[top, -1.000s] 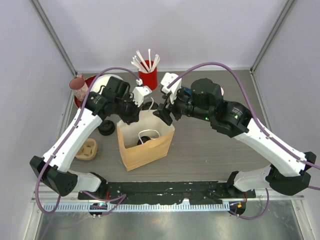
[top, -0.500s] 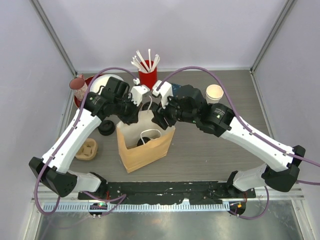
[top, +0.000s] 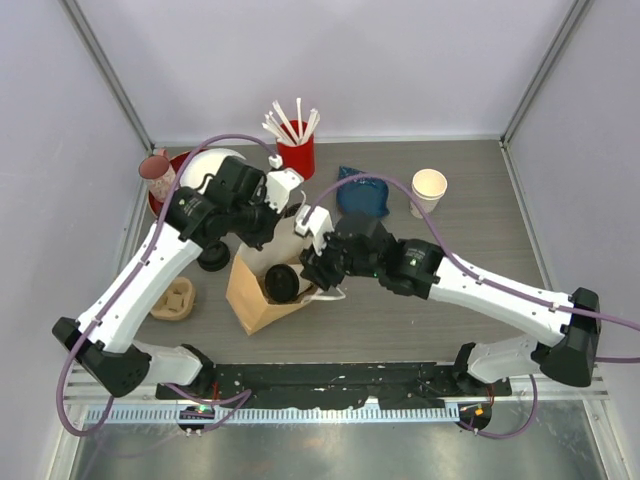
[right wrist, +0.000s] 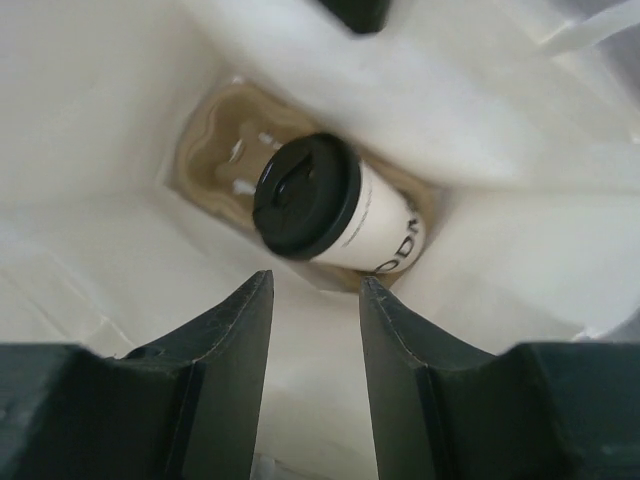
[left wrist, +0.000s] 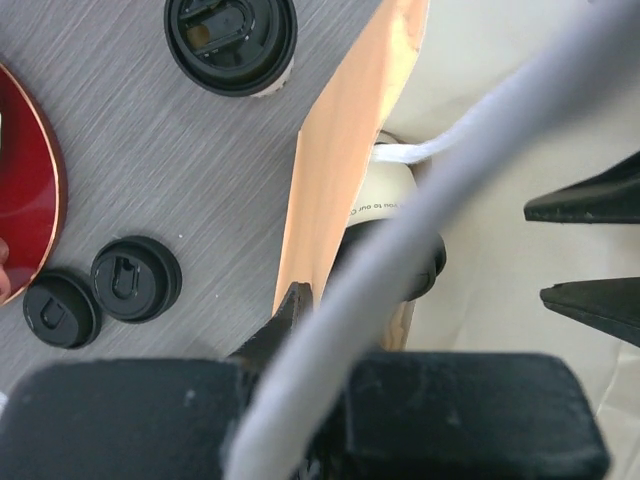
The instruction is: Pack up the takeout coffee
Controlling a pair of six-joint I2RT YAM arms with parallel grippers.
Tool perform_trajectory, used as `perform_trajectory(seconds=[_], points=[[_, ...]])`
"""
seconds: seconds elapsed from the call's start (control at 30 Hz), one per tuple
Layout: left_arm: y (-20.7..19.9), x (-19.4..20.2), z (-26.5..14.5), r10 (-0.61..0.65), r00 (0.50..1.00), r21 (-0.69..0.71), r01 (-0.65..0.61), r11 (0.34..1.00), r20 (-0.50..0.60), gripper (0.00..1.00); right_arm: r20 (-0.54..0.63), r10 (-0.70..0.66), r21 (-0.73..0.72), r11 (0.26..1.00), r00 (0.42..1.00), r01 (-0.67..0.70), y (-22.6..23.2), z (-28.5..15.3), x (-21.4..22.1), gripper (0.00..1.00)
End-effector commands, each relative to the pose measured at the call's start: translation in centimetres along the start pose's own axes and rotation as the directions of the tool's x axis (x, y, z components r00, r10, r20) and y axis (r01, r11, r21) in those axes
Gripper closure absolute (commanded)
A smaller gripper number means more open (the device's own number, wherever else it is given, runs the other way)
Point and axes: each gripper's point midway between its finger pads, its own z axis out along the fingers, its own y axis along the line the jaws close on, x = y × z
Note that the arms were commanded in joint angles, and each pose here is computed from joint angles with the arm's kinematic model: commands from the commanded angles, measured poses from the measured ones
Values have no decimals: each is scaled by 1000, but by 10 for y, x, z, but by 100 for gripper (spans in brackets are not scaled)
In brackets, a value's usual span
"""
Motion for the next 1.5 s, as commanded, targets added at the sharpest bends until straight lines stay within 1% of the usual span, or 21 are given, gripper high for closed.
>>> perform_trajectory(seconds=[0.0, 0.13, 0.23, 0.27, 0.3, 0.37, 0.4, 0.43, 0.47, 0.53, 0.63, 0.67, 0.83, 0.9, 1.0, 1.13, 1.17, 1.23, 1.27, 1.37, 1.47], points=[[7, 8, -8, 14, 1000, -98, -12, 995, 21, 100, 161, -34, -37, 998, 986, 40, 21, -13, -5, 55], [12, 16, 2, 42, 999, -148, -38, 988, 21, 100, 132, -53, -21, 998, 990, 56, 19, -7, 35, 55], [8, 7, 1, 113, 992, -204, -99, 974, 58, 100, 92, -52, -8, 999, 994, 53, 17, -1, 65, 56], [4, 5, 0, 144, 988, -207, -129, 970, 62, 100, 79, -47, 24, 999, 996, 46, 11, 0, 70, 56], [-8, 3, -3, 184, 980, -194, -167, 967, 73, 100, 64, -41, 24, 999, 997, 39, 12, 2, 78, 56], [-15, 1, -10, 227, 970, -207, -205, 957, 88, 100, 55, -39, 20, 999, 998, 38, 15, 3, 83, 57], [-28, 2, -12, 263, 960, -186, -243, 952, 92, 100, 55, -39, 27, 999, 998, 38, 14, 4, 86, 57], [-31, 5, -14, 276, 957, -187, -255, 949, 95, 100, 52, -42, 31, 999, 998, 40, 15, 5, 88, 57], [-37, 8, -14, 287, 953, -174, -268, 948, 95, 100, 54, -49, 33, 998, 997, 48, 19, 4, 89, 57], [-39, 20, -9, 289, 955, -160, -275, 948, 71, 100, 41, -61, 88, 994, 997, 58, 13, 3, 97, 57], [-48, 32, -4, 326, 942, -142, -314, 939, 76, 100, 32, -73, 120, 990, 997, 69, 11, -3, 109, 57], [-51, 31, -7, 337, 936, -145, -321, 936, 101, 100, 39, -77, 123, 990, 996, 72, 10, -5, 110, 56], [-55, 45, 0, 321, 942, -129, -308, 943, 98, 100, -3, -103, 161, 982, 995, 102, 2, -4, 124, 55], [-57, 52, 4, 320, 943, -115, -309, 944, 92, 100, 5, -92, 166, 982, 996, 90, 2, 1, 128, 55], [-59, 50, 7, 316, 944, -111, -305, 946, 99, 100, 45, -85, 156, 985, 995, 77, 5, 6, 123, 54], [-57, 38, 3, 288, 950, -134, -272, 953, 123, 100, 153, -67, 124, 991, 986, 48, 13, 6, 83, 52], [-57, 35, 1, 264, 955, -130, -248, 960, 131, 100, 207, -59, 105, 994, 977, 38, 17, 4, 66, 51], [-55, 31, -2, 235, 962, -132, -217, 967, 139, 100, 265, -44, 76, 997, 963, 25, 23, 2, 50, 49], [-51, 29, -2, 202, 969, -145, -181, 973, 144, 100, 309, -33, 55, 998, 951, 17, 27, 2, 36, 48], [-42, 25, -3, 148, 978, -166, -124, 978, 146, 100, 334, -19, 27, 1000, 942, 10, 37, 9, 24, 46], [-45, 24, -5, 148, 977, -147, -125, 981, 154, 100, 341, -23, 18, 1000, 940, 18, 43, 19, 23, 43]])
